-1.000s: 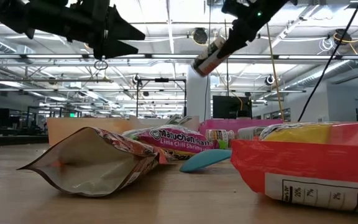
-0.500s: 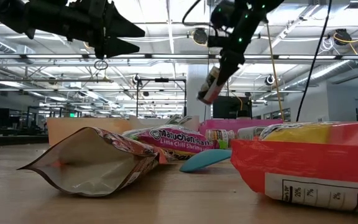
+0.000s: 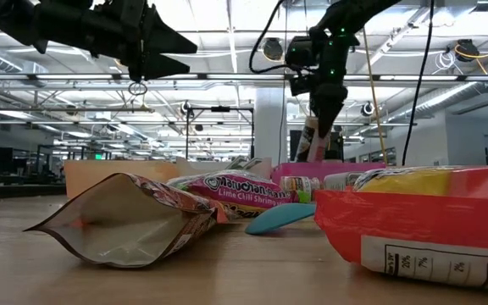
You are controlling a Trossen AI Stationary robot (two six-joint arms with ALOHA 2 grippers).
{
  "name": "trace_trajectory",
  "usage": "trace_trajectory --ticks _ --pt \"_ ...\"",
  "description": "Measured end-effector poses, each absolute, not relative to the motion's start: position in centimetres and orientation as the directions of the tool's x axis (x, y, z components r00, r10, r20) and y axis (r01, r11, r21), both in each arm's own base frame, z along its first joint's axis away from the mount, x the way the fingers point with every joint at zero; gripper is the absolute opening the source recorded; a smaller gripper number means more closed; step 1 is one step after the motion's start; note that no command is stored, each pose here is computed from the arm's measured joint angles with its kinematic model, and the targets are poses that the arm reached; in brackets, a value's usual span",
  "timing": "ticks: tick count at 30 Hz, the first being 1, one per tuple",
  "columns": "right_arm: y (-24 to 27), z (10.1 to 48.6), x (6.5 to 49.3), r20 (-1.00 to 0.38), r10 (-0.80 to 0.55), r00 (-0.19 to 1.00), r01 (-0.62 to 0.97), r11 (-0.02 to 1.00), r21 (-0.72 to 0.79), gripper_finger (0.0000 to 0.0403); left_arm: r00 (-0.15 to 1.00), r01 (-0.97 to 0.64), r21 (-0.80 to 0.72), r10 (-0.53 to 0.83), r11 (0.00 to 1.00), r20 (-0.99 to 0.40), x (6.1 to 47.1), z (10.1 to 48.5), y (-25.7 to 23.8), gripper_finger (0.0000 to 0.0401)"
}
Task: Pick & Place Food Item
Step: Put the gold seasoning bottle into the red bin
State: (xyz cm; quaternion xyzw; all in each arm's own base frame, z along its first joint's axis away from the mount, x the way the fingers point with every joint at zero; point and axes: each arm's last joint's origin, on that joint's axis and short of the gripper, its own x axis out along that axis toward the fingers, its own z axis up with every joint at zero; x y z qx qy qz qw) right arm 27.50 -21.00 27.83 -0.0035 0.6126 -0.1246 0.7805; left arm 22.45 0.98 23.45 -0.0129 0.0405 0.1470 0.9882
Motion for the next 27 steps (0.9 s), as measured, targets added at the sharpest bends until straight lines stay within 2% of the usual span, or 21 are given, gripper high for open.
trace_trajectory --ticks 9,21,27 --pt "-20.6 27.5 26.2 -0.985 -0.138 0.099 0.242 0.964 -0.111 0.0269 0.95 -0.293 -0.018 0.289 0.956 -0.121 22.4 23.1 1.0 0.0365" --pt "-23.3 27.5 23.3 -0.991 -0.061 0.115 0.461 0.887 -0.002 0.0269 0.947 -0.295 -0.019 0.289 0.955 -0.143 22.4 22.9 1.0 0.0365" --pt "-24.6 27.5 22.1 -0.982 -0.014 0.187 0.56 0.823 0.095 0.0269 0.946 -0.295 -0.023 0.289 0.955 -0.144 22.4 22.9 1.0 0.0365"
